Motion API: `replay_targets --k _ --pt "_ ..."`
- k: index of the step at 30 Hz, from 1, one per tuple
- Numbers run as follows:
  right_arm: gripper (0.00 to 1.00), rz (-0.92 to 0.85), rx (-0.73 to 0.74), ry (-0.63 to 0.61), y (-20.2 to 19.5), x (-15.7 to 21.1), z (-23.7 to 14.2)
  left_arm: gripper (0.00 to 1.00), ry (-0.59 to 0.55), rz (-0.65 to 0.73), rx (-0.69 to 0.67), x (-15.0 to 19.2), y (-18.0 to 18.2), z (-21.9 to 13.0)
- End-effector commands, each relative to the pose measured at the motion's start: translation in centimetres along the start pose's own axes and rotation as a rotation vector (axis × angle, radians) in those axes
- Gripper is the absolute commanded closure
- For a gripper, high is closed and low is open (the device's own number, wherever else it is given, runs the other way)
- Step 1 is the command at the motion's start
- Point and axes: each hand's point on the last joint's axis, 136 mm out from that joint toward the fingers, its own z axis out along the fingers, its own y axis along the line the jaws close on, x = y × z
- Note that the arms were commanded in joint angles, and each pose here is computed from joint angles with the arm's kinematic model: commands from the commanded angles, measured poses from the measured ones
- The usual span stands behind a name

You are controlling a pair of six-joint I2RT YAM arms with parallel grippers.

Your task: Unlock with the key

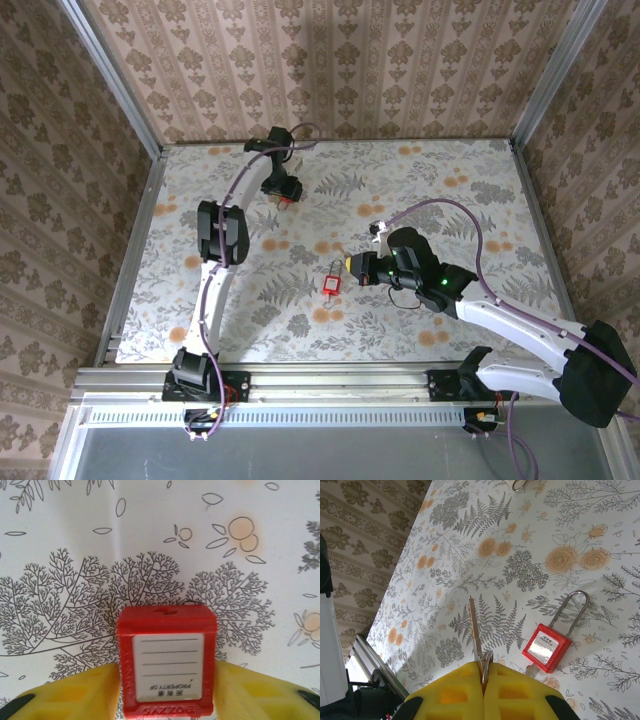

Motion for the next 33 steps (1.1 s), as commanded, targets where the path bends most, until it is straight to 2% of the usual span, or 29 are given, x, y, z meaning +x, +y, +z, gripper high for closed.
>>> replay_targets --k 1,3,6,10,12,17,22,25,27,30,33 --pt "1.00 0.009 -0.038 -0.026 0.7 -0.7 -0.4 0.58 0.021 0.021 -0.001 0.4 0.0 1.1" --pt "1.00 0.012 -0.043 -0.023 0.9 -0.8 -0.4 0.66 0.027 0.019 0.023 0.7 -0.5 0.8" --pt "1.00 0.012 -0.048 -0.023 1.2 -1.0 -0.6 0.70 -0.002 0.026 0.036 1.2 -1.3 0.5" --pt "1.00 0.013 -0.036 -0.004 1.5 -1.8 -1.2 0.75 -0.107 0.031 0.075 2.4 -2.6 -1.7" --pt "1.00 0.003 -0.019 0.012 1.8 -2.2 -1.9 0.76 -0.210 0.059 0.090 2.8 -3.5 -4.4" --pt "1.00 -0.042 0.003 0.060 3.7 -3.8 -5.1 0.79 -0.504 0.263 0.104 6.7 -8.1 -13.0" --pt "1.00 -0.090 -0.070 0.207 7.1 -2.6 -8.1 0.81 -0.754 0.439 0.141 12.4 -13.1 -20.6" --pt "1.00 -0.123 -0.040 0.241 7.4 -1.5 -9.0 0.82 -0.851 0.517 0.179 15.3 -15.5 -22.8" --pt "1.00 -0.137 -0.044 0.239 7.7 -1.1 -9.3 0.84 -0.873 0.577 0.190 16.9 -16.7 -23.3" --pt "1.00 -0.148 -0.060 0.239 8.2 -0.4 -9.4 0.87 -0.952 0.770 0.171 19.3 -19.6 -23.9" --pt "1.00 -0.168 -0.014 0.253 7.3 0.2 -9.6 0.89 -1.026 0.855 0.175 20.4 -20.8 -24.9"
